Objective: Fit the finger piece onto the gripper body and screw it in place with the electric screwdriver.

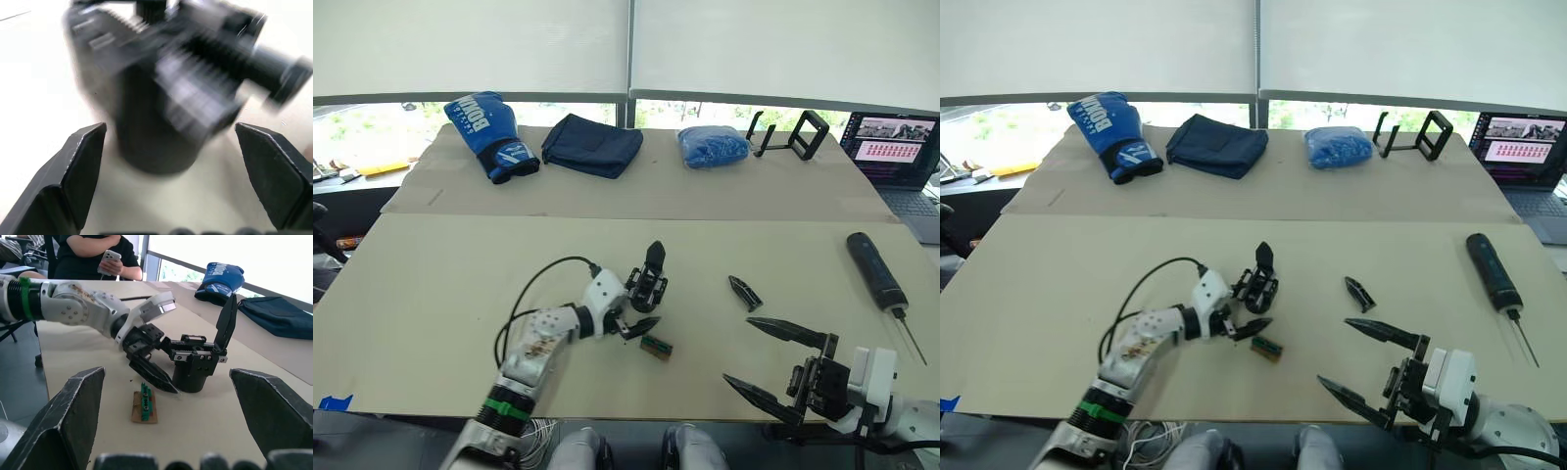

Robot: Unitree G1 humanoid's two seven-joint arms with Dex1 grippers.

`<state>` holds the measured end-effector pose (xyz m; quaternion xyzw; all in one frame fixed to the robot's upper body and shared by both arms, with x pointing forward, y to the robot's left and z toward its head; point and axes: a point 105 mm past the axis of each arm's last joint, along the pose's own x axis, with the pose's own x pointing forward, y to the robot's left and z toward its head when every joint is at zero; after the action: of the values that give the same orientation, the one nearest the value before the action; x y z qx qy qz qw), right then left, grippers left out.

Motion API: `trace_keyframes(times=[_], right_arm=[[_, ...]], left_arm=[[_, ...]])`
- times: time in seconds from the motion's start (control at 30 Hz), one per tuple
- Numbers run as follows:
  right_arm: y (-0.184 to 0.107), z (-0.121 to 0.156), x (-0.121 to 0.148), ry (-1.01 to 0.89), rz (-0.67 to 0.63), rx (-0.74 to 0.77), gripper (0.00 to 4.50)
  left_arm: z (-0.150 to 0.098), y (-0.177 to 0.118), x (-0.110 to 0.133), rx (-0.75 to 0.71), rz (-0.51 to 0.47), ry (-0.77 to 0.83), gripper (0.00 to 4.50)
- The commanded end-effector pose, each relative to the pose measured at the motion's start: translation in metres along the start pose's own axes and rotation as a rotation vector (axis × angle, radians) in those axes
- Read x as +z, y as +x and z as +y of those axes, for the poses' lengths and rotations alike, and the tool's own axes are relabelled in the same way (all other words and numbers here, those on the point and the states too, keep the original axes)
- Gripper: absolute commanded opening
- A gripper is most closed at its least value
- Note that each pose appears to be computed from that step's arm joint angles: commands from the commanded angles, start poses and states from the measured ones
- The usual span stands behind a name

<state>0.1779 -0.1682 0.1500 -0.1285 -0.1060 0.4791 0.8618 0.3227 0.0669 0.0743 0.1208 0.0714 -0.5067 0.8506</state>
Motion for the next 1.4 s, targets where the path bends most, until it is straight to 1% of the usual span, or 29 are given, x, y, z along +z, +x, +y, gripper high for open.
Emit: trace_keyframes(times=[0.03, 0.1, 0.17, 0.2, 0.3, 0.43, 0.63, 0.8, 0.93, 1.0, 1.03, 1.13, 1.27, 1.4], right_arm=[[0.001, -0.003, 0.009, -0.02, -0.024, -0.003, 4.5], [0.003, -0.003, 0.009, -0.02, -0.025, -0.001, 4.5], [0.004, -0.002, 0.01, -0.027, -0.029, 0.01, 4.5], [0.006, -0.001, 0.011, -0.029, -0.033, 0.01, 4.5], [0.007, -0.002, 0.011, -0.033, -0.035, 0.015, 4.5], [0.006, -0.003, 0.011, -0.038, -0.028, 0.018, 4.5], [0.004, -0.003, 0.011, -0.044, -0.019, 0.011, 4.5], [0.003, 0.0, 0.011, -0.043, -0.018, 0.006, 4.5], [0.003, 0.0, 0.011, -0.042, -0.018, 0.006, 4.5], [0.004, 0.0, 0.011, -0.043, -0.02, 0.007, 4.5], [0.005, 0.0, 0.011, -0.043, -0.02, 0.009, 4.5], [0.005, 0.0, 0.011, -0.042, -0.019, 0.011, 4.5], [0.004, 0.0, 0.011, -0.041, -0.019, 0.011, 4.5], [0.005, 0.0, 0.01, -0.04, -0.02, 0.01, 4.5]], left_arm=[[0.017, -0.009, 0.006, -0.067, -0.017, 0.074, 4.49], [0.025, -0.012, 0.005, -0.099, -0.014, 0.099, 4.49], [0.027, -0.013, 0.002, -0.175, -0.001, 0.084, 4.49], [0.027, -0.013, 0.004, -0.219, -0.012, 0.099, 4.49], [0.031, -0.007, 0.013, -0.279, -0.058, 0.12, 4.49], [0.027, 0.004, 0.018, -0.36, -0.075, 0.147, 4.49], [0.018, 0.022, 0.02, -0.414, -0.083, 0.16, 4.49], [0.02, 0.027, 0.014, -0.409, -0.036, 0.206, 4.49], [0.02, 0.031, 0.015, -0.409, -0.036, 0.206, 4.49], [0.016, 0.032, 0.012, -0.43, -0.016, 0.213, 3.96], [0.016, 0.031, 0.009, -0.431, -0.007, 0.22, 3.61], [0.017, 0.029, 0.007, -0.418, -0.008, 0.21, 2.33], [0.019, 0.026, 0.009, -0.398, -0.034, 0.195, 2.34], [0.019, 0.03, 0.016, -0.364, -0.064, 0.185, 2.34]])
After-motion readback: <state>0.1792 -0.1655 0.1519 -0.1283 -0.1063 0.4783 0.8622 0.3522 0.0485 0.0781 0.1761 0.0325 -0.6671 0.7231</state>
